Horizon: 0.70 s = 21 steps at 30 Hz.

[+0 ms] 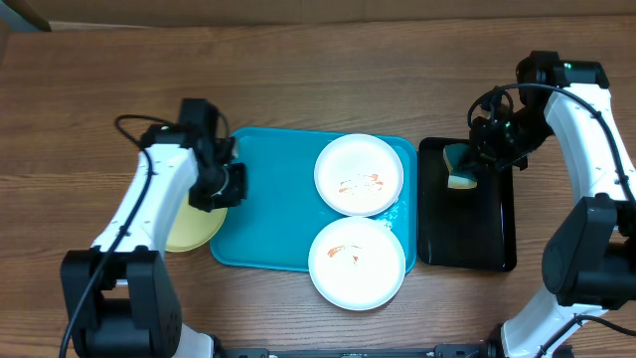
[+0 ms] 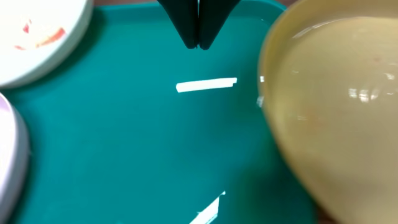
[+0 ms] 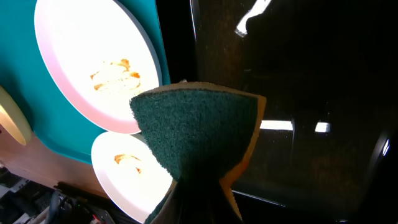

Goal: Clean dirty plates on tray and stack at the side
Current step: 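Lower yellow plate onto table left of tray and release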

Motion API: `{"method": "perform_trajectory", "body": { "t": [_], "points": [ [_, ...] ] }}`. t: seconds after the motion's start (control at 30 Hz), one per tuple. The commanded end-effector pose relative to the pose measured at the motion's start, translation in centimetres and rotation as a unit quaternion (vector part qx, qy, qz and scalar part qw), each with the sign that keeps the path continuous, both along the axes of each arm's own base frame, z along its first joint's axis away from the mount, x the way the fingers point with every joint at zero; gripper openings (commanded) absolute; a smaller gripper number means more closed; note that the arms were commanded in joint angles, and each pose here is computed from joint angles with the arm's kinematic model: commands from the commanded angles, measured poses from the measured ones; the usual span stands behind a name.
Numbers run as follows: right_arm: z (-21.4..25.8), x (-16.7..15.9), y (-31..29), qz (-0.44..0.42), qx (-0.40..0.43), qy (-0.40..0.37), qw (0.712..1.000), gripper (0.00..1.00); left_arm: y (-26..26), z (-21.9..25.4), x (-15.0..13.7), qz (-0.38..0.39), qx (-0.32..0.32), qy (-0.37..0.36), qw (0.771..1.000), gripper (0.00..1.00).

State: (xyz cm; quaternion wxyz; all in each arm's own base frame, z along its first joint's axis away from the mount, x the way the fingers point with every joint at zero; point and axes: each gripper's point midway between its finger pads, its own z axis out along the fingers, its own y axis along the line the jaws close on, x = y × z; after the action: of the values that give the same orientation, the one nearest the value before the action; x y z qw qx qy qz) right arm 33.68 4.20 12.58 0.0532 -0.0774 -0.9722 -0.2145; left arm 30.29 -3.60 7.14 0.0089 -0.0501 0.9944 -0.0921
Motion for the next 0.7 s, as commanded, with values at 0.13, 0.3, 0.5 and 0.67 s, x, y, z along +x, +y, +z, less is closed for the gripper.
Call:
{"method": "perform_trajectory", "body": {
  "t": [0.13, 0.3, 0.5, 0.67],
  "points": [
    [0.7, -0.1, 0.1, 0.005, -0.002, -0.012, 1.000, 0.04, 3.2, -2.2, -1.0, 0.036, 0.010, 0.021, 0.999, 0.04],
    [0.7, -0.1, 0.1, 0.005, -0.002, -0.012, 1.000, 0.04, 5.5, -2.5, -1.6, 0.059, 0.060, 0.033, 0.996, 0.04],
    [0.7, -0.2, 0.1, 0.005, -0.001, -0.010, 1.000, 0.04, 7.5, -2.6, -2.3, 0.143, 0.094, 0.051, 0.984, 0.04],
    [0.7, -0.2, 0.1, 0.005, -0.001, -0.009, 1.000, 0.04, 9.4, -3.1, -2.2, 0.183, 0.093, 0.049, 0.978, 0.04]
  ]
}}
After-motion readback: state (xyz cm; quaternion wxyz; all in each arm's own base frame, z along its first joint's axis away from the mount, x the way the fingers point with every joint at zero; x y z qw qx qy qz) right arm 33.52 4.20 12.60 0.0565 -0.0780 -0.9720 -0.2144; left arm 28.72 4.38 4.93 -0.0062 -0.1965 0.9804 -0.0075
